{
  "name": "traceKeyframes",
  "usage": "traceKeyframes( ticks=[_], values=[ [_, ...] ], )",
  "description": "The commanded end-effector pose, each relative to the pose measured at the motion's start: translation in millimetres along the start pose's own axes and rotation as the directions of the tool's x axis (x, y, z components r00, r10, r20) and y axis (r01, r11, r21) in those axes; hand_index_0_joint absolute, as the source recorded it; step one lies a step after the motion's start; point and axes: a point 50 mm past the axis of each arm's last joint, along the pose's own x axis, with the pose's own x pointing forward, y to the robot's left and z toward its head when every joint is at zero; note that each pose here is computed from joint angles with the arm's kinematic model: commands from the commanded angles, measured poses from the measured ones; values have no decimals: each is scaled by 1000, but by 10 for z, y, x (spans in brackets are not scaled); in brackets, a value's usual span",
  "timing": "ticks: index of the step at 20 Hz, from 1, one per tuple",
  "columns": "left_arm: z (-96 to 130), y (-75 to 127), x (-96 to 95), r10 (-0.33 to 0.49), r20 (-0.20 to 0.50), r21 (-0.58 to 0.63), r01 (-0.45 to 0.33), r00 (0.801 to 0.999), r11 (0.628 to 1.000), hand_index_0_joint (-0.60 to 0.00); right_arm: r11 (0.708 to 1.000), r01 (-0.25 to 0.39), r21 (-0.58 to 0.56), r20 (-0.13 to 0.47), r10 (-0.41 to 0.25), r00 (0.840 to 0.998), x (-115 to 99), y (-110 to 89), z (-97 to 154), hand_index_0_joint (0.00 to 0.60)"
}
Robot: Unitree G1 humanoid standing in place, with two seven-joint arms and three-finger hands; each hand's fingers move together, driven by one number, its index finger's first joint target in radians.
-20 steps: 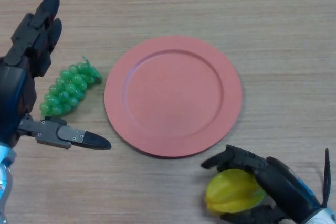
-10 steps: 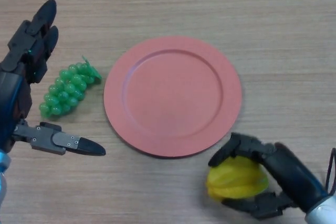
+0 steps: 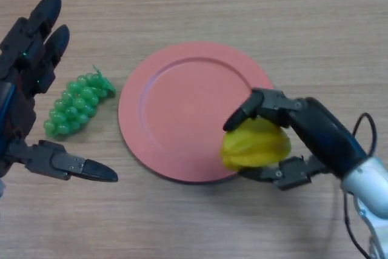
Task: Pick up the yellow starfruit and place it on the plate
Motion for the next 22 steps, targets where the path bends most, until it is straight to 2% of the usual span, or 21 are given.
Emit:
traceKeyframes(
  ticks=[1, 2, 3, 8, 9, 10, 11, 12, 13, 14, 15, 16, 17, 20, 22],
  values=[
    [299, 126, -31, 58, 171, 18, -62, 984, 998, 0, 992, 70, -105, 251, -42, 967, 190, -109, 297, 600],
    [303, 123, -34, 61, 171, 13, -64, 983, 998, 0, 988, 67, -137, 260, -30, 965, 236, -99, 284, 600],
    [301, 112, -24, 62, 168, 4, -63, 984, 998, 0, 955, 114, -275, 321, -20, 947, 334, -109, 270, 600],
    [276, 27, 49, 50, 159, 0, -50, 986, 999, 0, 951, 118, -285, 319, -22, 948, 564, -99, 236, 600],
    [282, 1, 67, 46, 167, 10, -48, 985, 999, 0, 898, 131, -420, 314, 9, 949, 625, -82, 164, 600],
    [280, -4, 77, 46, 170, 11, -48, 984, 999, 0, 870, 129, -476, 294, 19, 955, 652, -90, 130, 600],
    [267, -15, 74, 45, 175, 11, -48, 983, 999, 0, 896, 107, -431, 227, -8, 974, 627, -122, 59, 550],
    [264, -17, 74, 45, 175, 10, -47, 984, 999, 0, 900, 107, -423, 220, -12, 975, 622, -121, 51, 450],
    [263, -20, 75, 44, 175, 10, -47, 984, 999, 0, 914, 109, -391, 199, -32, 979, 612, -126, 37, 300],
    [262, -22, 77, 44, 175, 10, -46, 984, 999, 0, 924, 115, -366, 184, -49, 982, 607, -131, 28, 200],
    [258, -22, 82, 51, 184, 28, -57, 982, 998, 0, 948, 111, -299, 161, -65, 985, 627, -135, 45, 56],
    [257, -20, 84, 57, 192, 42, -66, 980, 997, 0, 958, 104, -268, 153, -65, 986, 645, -134, 65, 0],
    [251, -22, 91, 64, 199, 79, -81, 978, 994, 0, 959, 89, -270, 157, -47, 986, 673, -124, 85, 0],
    [217, -42, 97, 64, 199, 88, -83, 978, 993, 0, 960, 85, -267, 167, -41, 985, 714, -125, 100, 0],
    [210, -48, 111, 58, 192, 84, -75, 980, 994, 0, 970, 100, -222, 181, -60, 982, 703, -188, 132, 0]
  ],
)
